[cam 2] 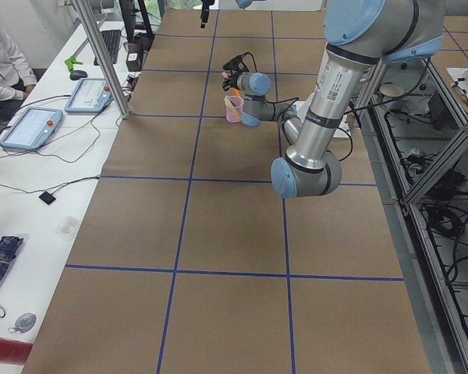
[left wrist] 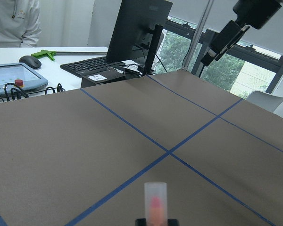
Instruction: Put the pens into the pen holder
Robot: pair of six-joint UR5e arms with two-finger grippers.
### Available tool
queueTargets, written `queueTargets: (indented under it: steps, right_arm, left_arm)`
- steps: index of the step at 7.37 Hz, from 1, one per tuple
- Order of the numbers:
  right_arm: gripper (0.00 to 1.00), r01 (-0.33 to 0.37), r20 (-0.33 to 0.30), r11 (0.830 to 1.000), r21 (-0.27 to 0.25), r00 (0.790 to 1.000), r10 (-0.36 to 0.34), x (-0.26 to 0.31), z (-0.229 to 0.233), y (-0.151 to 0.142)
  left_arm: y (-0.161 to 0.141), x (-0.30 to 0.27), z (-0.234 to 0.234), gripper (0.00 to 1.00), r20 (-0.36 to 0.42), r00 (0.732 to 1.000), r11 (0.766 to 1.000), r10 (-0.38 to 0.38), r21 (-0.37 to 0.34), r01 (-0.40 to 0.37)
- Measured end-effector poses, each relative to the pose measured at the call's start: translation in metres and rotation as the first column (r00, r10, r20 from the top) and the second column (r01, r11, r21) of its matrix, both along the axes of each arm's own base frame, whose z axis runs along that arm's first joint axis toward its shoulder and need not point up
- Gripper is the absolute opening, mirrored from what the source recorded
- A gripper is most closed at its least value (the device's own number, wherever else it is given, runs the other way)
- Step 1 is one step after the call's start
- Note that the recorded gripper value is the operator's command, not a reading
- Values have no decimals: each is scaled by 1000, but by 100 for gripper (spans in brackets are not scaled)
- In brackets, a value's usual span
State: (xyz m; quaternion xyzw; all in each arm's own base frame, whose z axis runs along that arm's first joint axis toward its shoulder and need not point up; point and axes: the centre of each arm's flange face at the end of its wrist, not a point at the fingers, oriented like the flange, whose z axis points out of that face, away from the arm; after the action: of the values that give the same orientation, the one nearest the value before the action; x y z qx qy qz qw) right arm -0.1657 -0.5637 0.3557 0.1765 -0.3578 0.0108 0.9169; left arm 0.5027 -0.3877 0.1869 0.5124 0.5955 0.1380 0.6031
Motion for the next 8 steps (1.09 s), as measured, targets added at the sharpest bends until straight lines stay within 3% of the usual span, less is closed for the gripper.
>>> queueTargets:
  steps: [3,4,5,7,8]
  right_arm:
    - [99,1,0,1000,1,1000,-1,0,0,0]
    - [99,1,1,1000,1,1000,-1,0,0,0]
    - [99,1,1,1000,2,1000,-1,0,-1,0]
    - [99,1,1,1000,2,1000,-1,0,-1,0]
    - [99,1,1,1000,2,1000,-1,-1,-1,0]
  left_arm:
    - [-2,7,5,3,27,1000,999,-9,37,8]
    - [-3,10,8,33,33,999,999,-10,42,9]
    - [-3,11,8,55,32,999,999,-10,44,9]
    - [-3,12,7,62,27,1000,999,-10,43,8]
    - [-3,12,6,80,26,1000,999,-9,43,8]
